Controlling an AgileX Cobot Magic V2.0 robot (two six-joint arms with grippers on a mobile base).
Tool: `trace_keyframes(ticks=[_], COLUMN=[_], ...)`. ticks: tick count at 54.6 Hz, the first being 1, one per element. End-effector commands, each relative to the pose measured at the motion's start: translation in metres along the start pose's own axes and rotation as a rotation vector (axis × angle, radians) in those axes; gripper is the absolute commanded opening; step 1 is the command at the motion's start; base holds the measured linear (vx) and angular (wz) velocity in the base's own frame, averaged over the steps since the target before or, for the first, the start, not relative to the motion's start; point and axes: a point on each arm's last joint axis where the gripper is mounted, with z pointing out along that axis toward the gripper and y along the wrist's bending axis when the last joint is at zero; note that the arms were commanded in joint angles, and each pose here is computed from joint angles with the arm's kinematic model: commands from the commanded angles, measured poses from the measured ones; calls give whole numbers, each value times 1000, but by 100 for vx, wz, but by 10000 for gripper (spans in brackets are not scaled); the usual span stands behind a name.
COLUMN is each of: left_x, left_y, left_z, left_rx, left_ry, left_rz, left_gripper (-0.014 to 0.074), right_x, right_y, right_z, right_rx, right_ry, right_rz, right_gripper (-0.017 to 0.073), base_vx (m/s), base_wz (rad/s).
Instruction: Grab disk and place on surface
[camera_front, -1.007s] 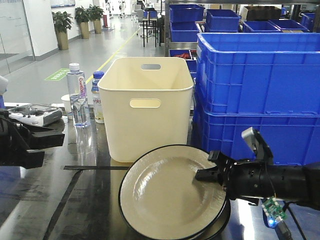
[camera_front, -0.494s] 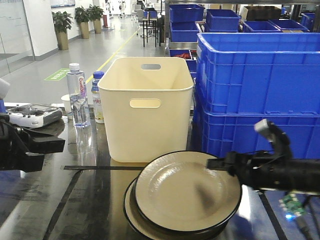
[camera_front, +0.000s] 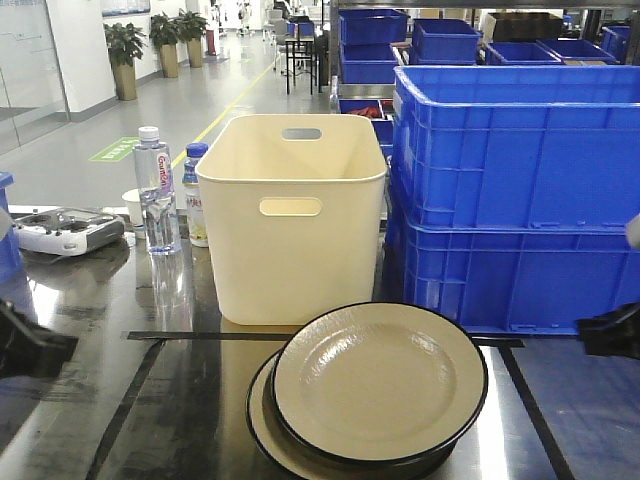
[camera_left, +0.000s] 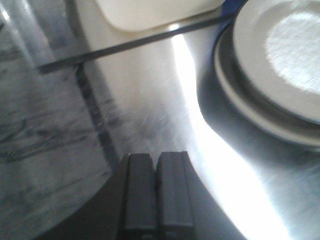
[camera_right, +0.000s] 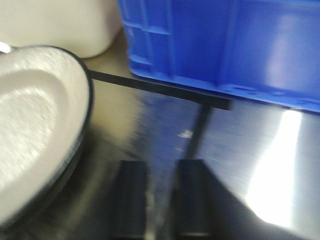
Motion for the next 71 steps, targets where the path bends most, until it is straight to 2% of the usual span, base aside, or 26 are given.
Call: trace_keyframes(ticks=[1,5,9,14,18,23,31,36,45,52,58,71], left_x=[-7,-4,-3,-3,1,12,50,78,130,157,168,164], left_y=[4,9,13,13,9,3,-8,-13,-23,-32,-34,-32], left_z=[-16,-17,-18,-21,-26,-37,-55,-60,-67,-75,-77,-83], left_rx=[-90,-147,-192,-206,-214,-239,-286,-312,-341,-322,-327,-370], left_ry=[-44,-9,3,-17,-65,-161,-292,-358,-469,-543,-618,-736], left_rz=[7,-2,-7,-8,0,44,88,96,95,56,40,46], left_gripper=[-4,-4,-1,-1,-1,-1,-1,-1,-1,-1,-1,-1], right_x=[-16,-16,-15,-14,-13,-11,-6,2,49,86,107,116], right_y=[1,3,6,14,23,35,52,60,72,74,73,71], right_z=[-37,-56,-74,-101,-124,-150,-181,-182,-174,-172,-162,-154], right_rx=[123,188,235,288,310,328,338,306,290,318,337,343], right_ry=[-96,-101,-122,-168,-214,-287,-407,-477,-654,-736,-753,-746], right_rz=[-32,-36,-2,-1,-28,-64,-83,-85,-102,-95,-92,-84], right_gripper=[-16,-12,-9,-9,-9,-9,-9,-9,-9,-9,-9,-9], base_vx=[0,0,0,0,0,0,0,0,0,0,0,0], base_wz=[0,0,0,0,0,0,0,0,0,0,0,0])
